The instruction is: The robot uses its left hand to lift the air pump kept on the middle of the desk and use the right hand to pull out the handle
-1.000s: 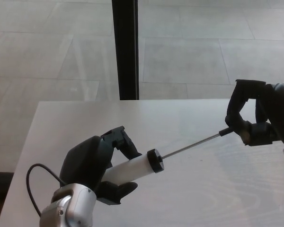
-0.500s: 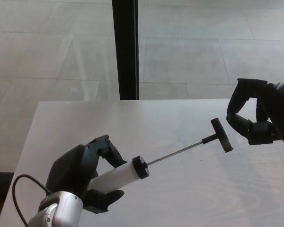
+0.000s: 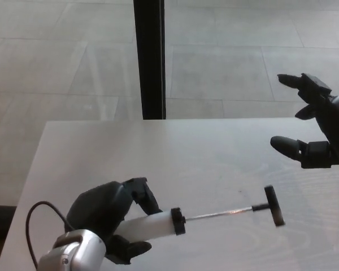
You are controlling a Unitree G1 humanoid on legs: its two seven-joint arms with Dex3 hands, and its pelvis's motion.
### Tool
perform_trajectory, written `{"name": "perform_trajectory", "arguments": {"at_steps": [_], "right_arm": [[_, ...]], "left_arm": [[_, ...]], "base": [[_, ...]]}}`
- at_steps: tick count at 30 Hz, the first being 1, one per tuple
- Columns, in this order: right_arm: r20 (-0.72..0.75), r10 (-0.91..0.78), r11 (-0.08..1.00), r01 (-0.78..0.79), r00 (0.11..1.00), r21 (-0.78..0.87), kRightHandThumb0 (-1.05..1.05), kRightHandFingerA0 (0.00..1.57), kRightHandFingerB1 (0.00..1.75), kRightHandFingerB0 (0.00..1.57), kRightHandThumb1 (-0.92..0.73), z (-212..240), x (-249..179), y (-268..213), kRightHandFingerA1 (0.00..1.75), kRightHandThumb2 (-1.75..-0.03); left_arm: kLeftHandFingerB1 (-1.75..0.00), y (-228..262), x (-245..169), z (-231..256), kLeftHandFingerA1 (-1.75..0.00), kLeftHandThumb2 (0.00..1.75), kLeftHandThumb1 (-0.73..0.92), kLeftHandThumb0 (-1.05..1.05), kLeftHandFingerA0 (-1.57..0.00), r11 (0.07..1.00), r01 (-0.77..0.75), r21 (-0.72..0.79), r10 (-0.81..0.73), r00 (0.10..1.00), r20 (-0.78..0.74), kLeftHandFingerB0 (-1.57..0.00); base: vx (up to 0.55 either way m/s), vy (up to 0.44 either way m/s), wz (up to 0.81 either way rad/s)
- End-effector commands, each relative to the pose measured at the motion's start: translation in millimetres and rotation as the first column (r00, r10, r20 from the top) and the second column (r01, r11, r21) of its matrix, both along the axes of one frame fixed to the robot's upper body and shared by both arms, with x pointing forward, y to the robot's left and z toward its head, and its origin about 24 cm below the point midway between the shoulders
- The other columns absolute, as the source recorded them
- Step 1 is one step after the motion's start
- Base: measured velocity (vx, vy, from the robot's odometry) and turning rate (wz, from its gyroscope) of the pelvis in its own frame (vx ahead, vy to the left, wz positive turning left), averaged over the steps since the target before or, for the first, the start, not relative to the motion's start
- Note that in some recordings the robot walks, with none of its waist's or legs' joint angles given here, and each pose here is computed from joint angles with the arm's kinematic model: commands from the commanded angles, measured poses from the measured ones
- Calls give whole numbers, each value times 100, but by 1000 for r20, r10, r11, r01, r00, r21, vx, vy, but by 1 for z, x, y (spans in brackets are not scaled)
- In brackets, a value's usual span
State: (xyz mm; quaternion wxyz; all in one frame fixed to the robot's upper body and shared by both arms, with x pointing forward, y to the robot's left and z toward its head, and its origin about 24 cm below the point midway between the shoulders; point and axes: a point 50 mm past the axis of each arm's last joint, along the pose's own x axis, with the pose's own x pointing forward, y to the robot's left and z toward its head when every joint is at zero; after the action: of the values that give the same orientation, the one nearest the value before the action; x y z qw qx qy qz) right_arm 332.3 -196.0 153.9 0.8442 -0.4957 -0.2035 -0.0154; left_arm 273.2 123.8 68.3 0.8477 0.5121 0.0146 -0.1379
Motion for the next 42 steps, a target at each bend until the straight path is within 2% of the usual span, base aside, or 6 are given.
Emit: {"name": "perform_trajectory", "arguments": {"at_steps": [1,10,11,33,34,42], "right_arm": [[-64,-128,992,128,990,-5,-49,45,32,19,-74,12,5,-20,58,-62],[-45,-143,989,144,989,22,-46,45,38,31,-72,15,7,-19,66,-61],[-42,-145,989,147,988,24,-46,45,39,31,-72,16,8,-19,68,-61],[-43,-168,985,170,985,32,-49,49,54,34,-56,15,5,-25,72,-91],[-44,-165,985,166,985,37,-49,49,54,33,-56,15,5,-26,74,-91],[-61,-197,976,202,979,81,-50,48,53,32,-56,19,3,-35,71,-90]], "left_arm": [[-77,-10,6,-14,-129,70,72,-30,-80,891,183,416,-171,983,-67,-72],[-48,-22,23,-7,-97,63,80,-45,-68,649,230,725,-205,971,-125,-28],[-56,-23,26,-4,-96,96,54,-50,-74,648,221,729,-191,974,-125,-24],[-45,-9,23,13,-82,60,65,-68,-36,626,223,747,-410,909,72,-28],[-51,-7,26,19,-57,98,36,-40,-6,791,256,556,-331,943,38,0],[0,26,39,68,-16,98,62,-100,0,955,197,-220,-194,980,38,0]], "base": [[0,0,0],[0,0,0],[0,0,0],[0,0,0],[0,0,0],[0,0,0]]}}
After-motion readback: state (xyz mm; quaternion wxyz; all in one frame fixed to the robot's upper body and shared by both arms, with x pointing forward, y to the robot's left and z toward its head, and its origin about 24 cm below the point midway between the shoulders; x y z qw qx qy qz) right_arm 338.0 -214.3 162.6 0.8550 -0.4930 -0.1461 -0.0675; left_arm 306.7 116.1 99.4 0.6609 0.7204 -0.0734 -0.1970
